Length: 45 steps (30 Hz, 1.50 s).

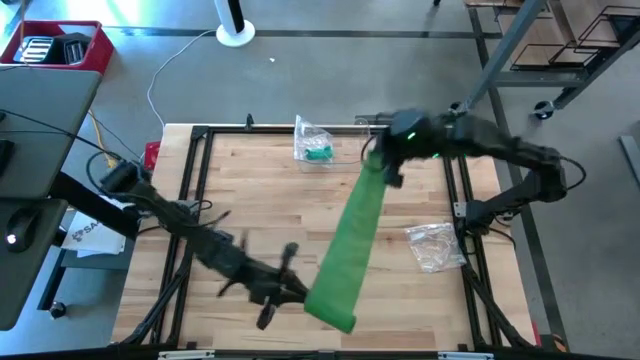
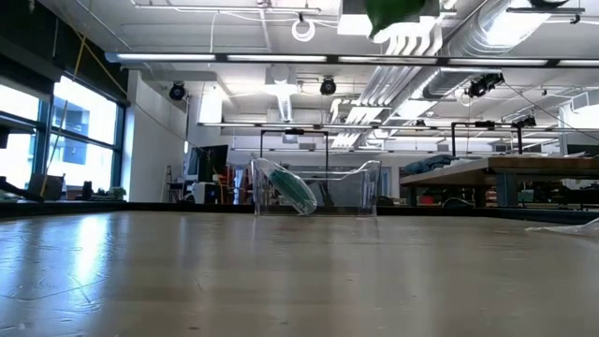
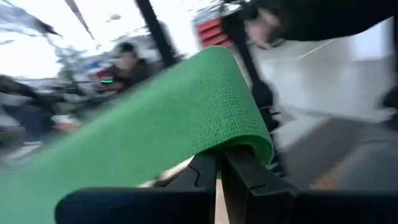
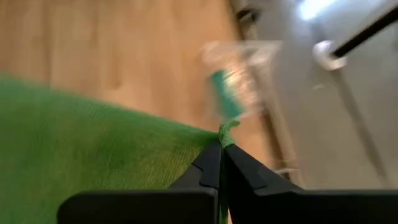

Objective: Roll bandage
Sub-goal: Roll the green bandage

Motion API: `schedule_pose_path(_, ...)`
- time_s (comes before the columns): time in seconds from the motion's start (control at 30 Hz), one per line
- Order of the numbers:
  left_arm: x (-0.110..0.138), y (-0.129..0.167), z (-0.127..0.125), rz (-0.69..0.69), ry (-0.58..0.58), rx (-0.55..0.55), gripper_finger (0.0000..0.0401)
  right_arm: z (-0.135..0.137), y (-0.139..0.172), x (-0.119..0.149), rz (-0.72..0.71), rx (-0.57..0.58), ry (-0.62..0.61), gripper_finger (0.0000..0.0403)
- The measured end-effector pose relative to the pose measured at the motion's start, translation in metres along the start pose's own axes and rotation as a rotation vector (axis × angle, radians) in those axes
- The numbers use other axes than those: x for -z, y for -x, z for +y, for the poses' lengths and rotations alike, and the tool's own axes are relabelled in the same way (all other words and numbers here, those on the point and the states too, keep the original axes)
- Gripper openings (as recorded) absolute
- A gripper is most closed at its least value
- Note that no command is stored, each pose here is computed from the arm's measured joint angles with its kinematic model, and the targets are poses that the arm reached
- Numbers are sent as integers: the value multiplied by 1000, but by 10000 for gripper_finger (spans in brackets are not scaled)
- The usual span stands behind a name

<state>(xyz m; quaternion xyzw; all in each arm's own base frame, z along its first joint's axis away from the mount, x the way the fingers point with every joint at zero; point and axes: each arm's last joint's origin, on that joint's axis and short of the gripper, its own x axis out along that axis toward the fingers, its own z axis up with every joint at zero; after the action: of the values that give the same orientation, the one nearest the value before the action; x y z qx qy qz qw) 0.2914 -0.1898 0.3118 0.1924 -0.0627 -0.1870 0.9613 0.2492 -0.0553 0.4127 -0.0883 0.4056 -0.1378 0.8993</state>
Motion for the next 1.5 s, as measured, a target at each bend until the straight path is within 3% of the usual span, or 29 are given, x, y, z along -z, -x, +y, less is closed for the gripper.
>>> schedule_pose_path(0.2, -33, 32, -13, 165, -80, -398, 0, 43, -88, 54, -7, -136, -57, 0)
schedule_pose_path(0.33, -32, 38, -17, 292, -93, -611, 0, 92, -130, 94, -112, -254, -98, 0)
schedule_pose_path(0.43, -24, 38, -15, 343, -89, -695, 0, 127, -146, 123, -198, -350, -153, 0)
schedule_pose_path(0.57, 0, 38, -10, 368, -51, -725, 0, 166, -148, 153, -239, -484, -227, 0)
schedule_pose_path(0.7, 18, 36, -12, 296, 54, -566, 0, 199, -141, 170, -219, -589, -250, 0)
schedule_pose_path(0.8, 18, 31, -14, 213, 132, -441, 0, 216, -141, 172, -204, -594, -246, 0)
schedule_pose_path(0.93, 13, 26, -18, 122, 125, -388, 0, 224, -151, 169, -197, -535, -269, 0)
schedule_pose_path(1.07, 13, 27, -19, 144, 103, -452, 0, 231, -163, 168, -176, -494, -247, 7)
schedule_pose_path(1.23, 16, 30, -14, 227, 87, -614, 0, 223, -167, 167, -31, -504, -271, 68)
schedule_pose_path(1.37, 15, 29, -14, 231, 69, -617, 1, 213, -153, 156, 6, -533, -236, 121)
schedule_pose_path(1.5, 6, 25, -19, 215, 45, -589, 1, 206, -128, 145, 0, -537, -207, 142)
